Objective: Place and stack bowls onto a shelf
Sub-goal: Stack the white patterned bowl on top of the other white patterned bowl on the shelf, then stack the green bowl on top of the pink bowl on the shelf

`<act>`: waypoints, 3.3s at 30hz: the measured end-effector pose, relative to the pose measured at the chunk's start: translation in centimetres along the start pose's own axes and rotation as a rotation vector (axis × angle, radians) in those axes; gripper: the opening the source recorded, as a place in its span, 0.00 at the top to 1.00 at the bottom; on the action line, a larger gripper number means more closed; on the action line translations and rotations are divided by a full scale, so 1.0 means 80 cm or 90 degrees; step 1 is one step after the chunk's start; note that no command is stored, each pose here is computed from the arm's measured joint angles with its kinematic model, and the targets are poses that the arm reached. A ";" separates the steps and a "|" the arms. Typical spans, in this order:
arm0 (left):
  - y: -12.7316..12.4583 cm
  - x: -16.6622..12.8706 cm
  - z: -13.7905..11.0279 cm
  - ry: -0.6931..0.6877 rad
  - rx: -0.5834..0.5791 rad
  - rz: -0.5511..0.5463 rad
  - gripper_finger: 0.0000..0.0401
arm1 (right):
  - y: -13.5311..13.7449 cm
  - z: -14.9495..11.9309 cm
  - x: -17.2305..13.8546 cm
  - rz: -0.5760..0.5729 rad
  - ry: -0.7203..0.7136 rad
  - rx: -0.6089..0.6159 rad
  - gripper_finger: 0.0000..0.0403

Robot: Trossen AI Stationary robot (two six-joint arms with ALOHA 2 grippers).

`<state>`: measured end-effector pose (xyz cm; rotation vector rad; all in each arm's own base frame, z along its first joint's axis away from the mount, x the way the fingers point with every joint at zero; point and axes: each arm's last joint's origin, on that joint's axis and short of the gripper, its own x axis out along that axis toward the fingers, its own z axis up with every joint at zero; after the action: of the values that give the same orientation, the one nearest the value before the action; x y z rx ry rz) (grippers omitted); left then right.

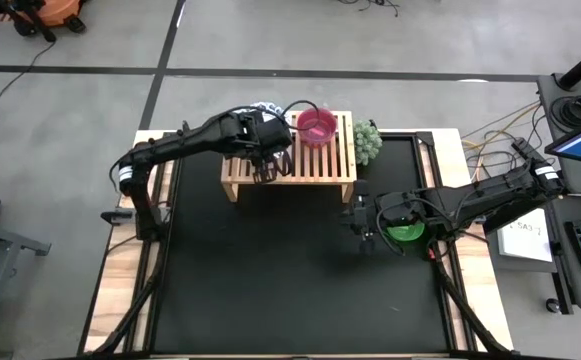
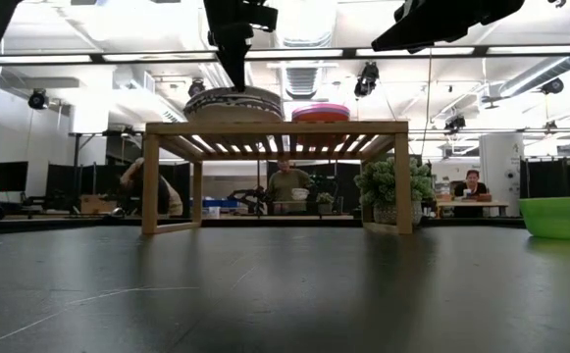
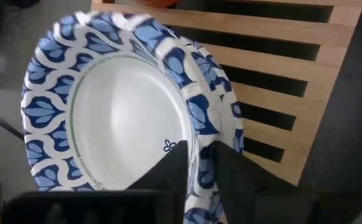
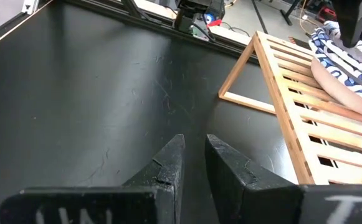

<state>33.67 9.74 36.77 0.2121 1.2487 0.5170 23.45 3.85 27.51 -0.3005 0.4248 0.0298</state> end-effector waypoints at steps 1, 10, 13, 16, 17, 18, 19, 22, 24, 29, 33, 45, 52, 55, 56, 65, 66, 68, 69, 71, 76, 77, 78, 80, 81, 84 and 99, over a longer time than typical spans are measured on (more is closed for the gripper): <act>-0.001 0.000 0.000 -0.001 0.001 0.000 0.84 | 0.000 0.000 0.000 0.000 0.000 0.000 0.87; -0.018 -0.011 -0.001 -0.006 0.023 -0.011 0.66 | 0.000 0.000 0.000 0.000 0.000 0.007 0.87; -0.029 -0.029 -0.004 -0.027 0.024 -0.018 0.65 | 0.000 0.000 0.000 0.000 0.000 0.013 0.87; -0.041 -0.053 -0.010 -0.062 0.025 -0.029 0.65 | 0.000 0.000 0.000 0.000 0.000 0.025 0.87; -0.047 -0.061 -0.013 -0.077 0.025 -0.034 0.65 | 0.000 0.000 0.000 0.000 0.000 0.028 0.87; -0.052 -0.070 -0.016 -0.092 0.026 -0.040 0.66 | 0.000 0.000 0.000 0.000 0.001 0.031 0.87; -0.059 -0.078 -0.019 -0.110 0.028 -0.046 0.66 | 0.000 -0.001 0.000 0.000 0.003 0.035 0.87; -0.079 -0.097 -0.031 -0.177 0.032 -0.068 0.68 | 0.000 -0.002 0.000 0.001 0.010 0.057 0.87; -0.096 -0.105 -0.040 -0.230 0.022 -0.088 0.68 | 0.001 -0.003 0.000 0.002 0.018 0.078 0.87; -0.152 -0.105 -0.067 -0.365 0.023 -0.151 0.69 | 0.002 -0.009 0.000 0.003 0.050 0.167 0.87; -0.195 -0.094 -0.095 -0.446 0.050 -0.195 0.69 | 0.005 -0.023 -0.002 -0.004 0.124 0.288 0.87; -0.233 -0.052 -0.138 -0.480 0.055 -0.216 0.69 | 0.003 -0.065 -0.038 -0.204 0.463 0.628 0.84; -0.231 -0.052 -0.137 -0.485 0.055 -0.170 0.69 | 0.006 -0.093 -0.044 -0.403 0.604 0.694 0.71; -0.230 -0.052 -0.136 -0.486 0.061 -0.167 0.69 | 0.010 -0.100 -0.035 -0.437 0.629 0.698 0.66; -0.231 -0.051 -0.136 -0.486 0.062 -0.167 0.69 | 0.011 -0.102 -0.031 -0.440 0.634 0.694 0.65; -0.232 -0.048 -0.138 -0.480 0.063 -0.166 0.69 | 0.023 -0.121 0.008 -0.466 0.692 0.652 0.62; -0.232 -0.048 -0.138 -0.480 0.063 -0.166 0.69 | 0.025 -0.123 0.011 -0.471 0.700 0.649 0.63; -0.232 -0.048 -0.138 -0.480 0.062 -0.166 0.69 | 0.027 -0.128 0.017 -0.476 0.715 0.642 0.66; -0.232 -0.048 -0.138 -0.480 0.062 -0.166 0.69 | 0.028 -0.130 0.019 -0.479 0.722 0.639 0.68; -0.232 -0.048 -0.138 -0.480 0.062 -0.167 0.69 | 0.029 -0.133 0.023 -0.482 0.734 0.636 0.73; -0.233 -0.047 -0.139 -0.478 0.059 -0.168 0.69 | 0.032 -0.136 0.027 -0.478 0.751 0.640 0.88; -0.233 -0.046 -0.140 -0.476 0.057 -0.169 0.69 | 0.032 -0.136 0.027 -0.477 0.752 0.641 0.91; -0.233 -0.046 -0.140 -0.475 0.057 -0.169 0.69 | 0.032 -0.136 0.027 -0.475 0.751 0.643 0.94; -0.234 -0.044 -0.141 -0.473 0.055 -0.170 0.69 | 0.032 -0.134 0.026 -0.470 0.747 0.648 0.97; -0.234 -0.043 -0.142 -0.471 0.054 -0.170 0.69 | 0.031 -0.133 0.025 -0.465 0.746 0.653 0.97; -0.235 -0.041 -0.143 -0.467 0.052 -0.171 0.69 | 0.031 -0.128 0.020 -0.437 0.744 0.660 0.98; -0.235 -0.041 -0.143 -0.470 0.054 -0.171 0.69 | 0.081 -0.015 0.007 -0.074 0.345 0.498 0.98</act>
<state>27.05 -9.56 27.94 0.2708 0.5624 0.1222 22.92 9.68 24.40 0.4535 0.9138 -0.3333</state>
